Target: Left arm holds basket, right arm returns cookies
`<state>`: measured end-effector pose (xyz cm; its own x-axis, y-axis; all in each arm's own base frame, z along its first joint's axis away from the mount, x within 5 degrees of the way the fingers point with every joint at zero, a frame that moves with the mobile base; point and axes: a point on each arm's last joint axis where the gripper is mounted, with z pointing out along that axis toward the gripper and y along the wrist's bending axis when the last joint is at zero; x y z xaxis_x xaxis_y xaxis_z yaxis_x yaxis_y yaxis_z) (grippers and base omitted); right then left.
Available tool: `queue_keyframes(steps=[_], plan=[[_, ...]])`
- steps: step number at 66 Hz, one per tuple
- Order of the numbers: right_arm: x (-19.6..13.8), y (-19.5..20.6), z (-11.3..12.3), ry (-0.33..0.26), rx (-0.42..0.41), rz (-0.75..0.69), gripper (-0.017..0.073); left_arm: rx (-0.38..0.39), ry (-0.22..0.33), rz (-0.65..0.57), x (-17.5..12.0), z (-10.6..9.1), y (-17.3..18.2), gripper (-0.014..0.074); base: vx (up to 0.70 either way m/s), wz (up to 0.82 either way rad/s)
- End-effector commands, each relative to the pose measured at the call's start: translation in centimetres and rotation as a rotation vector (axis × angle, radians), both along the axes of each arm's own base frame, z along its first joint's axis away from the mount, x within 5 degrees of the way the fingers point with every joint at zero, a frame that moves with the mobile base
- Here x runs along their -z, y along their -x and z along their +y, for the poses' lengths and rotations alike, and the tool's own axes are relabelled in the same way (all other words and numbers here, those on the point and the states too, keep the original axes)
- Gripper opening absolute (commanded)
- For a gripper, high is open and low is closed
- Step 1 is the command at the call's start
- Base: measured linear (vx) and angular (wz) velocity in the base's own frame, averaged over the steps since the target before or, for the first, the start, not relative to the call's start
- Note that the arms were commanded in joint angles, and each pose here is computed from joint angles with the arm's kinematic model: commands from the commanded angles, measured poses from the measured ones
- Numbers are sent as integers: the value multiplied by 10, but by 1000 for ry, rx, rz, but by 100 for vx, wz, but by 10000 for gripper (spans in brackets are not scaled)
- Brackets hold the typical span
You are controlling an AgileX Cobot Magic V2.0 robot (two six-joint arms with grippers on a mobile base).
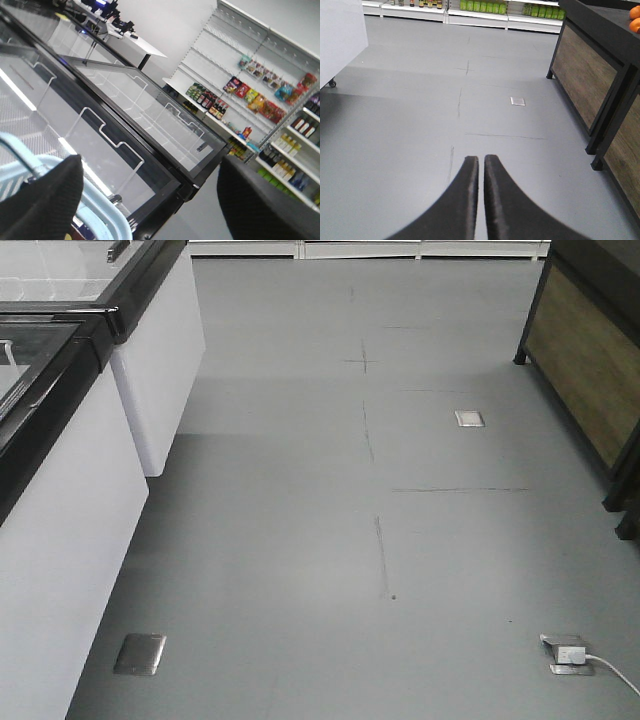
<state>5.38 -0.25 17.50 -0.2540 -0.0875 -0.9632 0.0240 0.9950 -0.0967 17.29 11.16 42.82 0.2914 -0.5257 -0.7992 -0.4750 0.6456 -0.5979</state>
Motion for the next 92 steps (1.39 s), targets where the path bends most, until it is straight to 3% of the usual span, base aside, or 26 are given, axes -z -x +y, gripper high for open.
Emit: queue_keyframes(steps=[1,17,24,31,36,43,54,76,92], plan=[[-2,-1,-1,20,5,-67,4,-28,77,-145,-16,2,7,523,0,0],[-2,-1,-1,20,5,-67,4,-141,320,-175,-4,14,16,523,0,0],[-2,-1,-1,20,5,-67,4,-152,397,-211,0,15,16,523,0,0],[-2,-1,-1,20,5,-67,4,-157,533,-284,15,15,13,523,0,0],[-1,-1,-1,20,5,-65,4,-144,580,-336,26,16,10,523,0,0],[-2,-1,-1,20,5,-66,4,-124,581,-385,41,17,7,523,0,0],[-2,-1,-1,20,5,-66,4,-58,488,-518,46,18,6,523,0,0],[-2,-1,-1,20,5,-66,4,-52,484,-525,57,29,-9,523,0,0],[-2,-1,-1,20,5,-66,4,-68,535,-509,70,38,-20,523,0,0]])
